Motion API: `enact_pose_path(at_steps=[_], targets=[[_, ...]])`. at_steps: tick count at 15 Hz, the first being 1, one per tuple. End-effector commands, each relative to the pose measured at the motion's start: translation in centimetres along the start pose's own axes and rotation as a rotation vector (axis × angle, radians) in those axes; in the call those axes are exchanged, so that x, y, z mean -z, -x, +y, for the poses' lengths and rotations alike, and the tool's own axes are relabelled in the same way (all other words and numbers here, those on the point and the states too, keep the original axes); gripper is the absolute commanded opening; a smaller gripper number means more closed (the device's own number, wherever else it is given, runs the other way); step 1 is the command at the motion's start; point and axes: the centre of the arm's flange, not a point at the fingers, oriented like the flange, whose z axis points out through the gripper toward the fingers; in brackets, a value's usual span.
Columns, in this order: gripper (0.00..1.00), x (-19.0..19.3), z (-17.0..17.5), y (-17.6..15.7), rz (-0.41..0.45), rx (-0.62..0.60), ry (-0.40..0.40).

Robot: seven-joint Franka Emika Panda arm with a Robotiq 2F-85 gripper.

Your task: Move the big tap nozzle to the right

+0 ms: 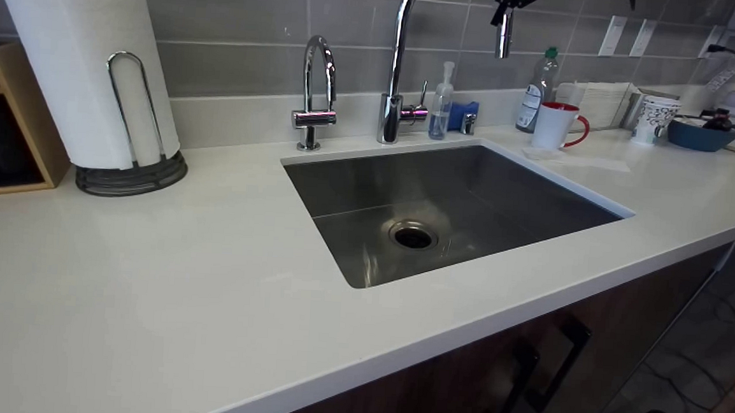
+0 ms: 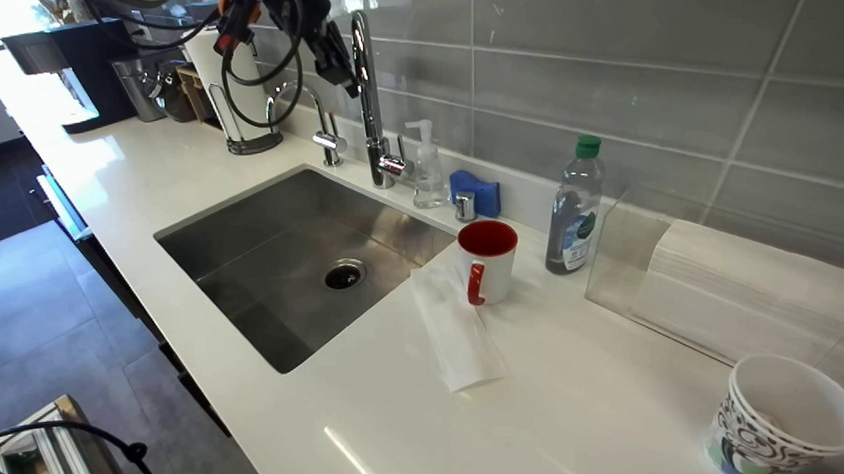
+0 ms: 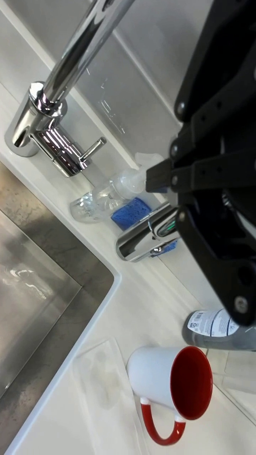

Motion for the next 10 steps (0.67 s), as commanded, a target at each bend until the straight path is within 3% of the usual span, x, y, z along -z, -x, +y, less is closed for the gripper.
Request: enact_pose_path(at_steps=[1, 10], targets=[[0.00, -0.1, 0.4, -1.4, 0.061, -0.029, -0.006], [0.00, -2.4, 1.5, -5.5, 0.126, 0.013, -0.065]])
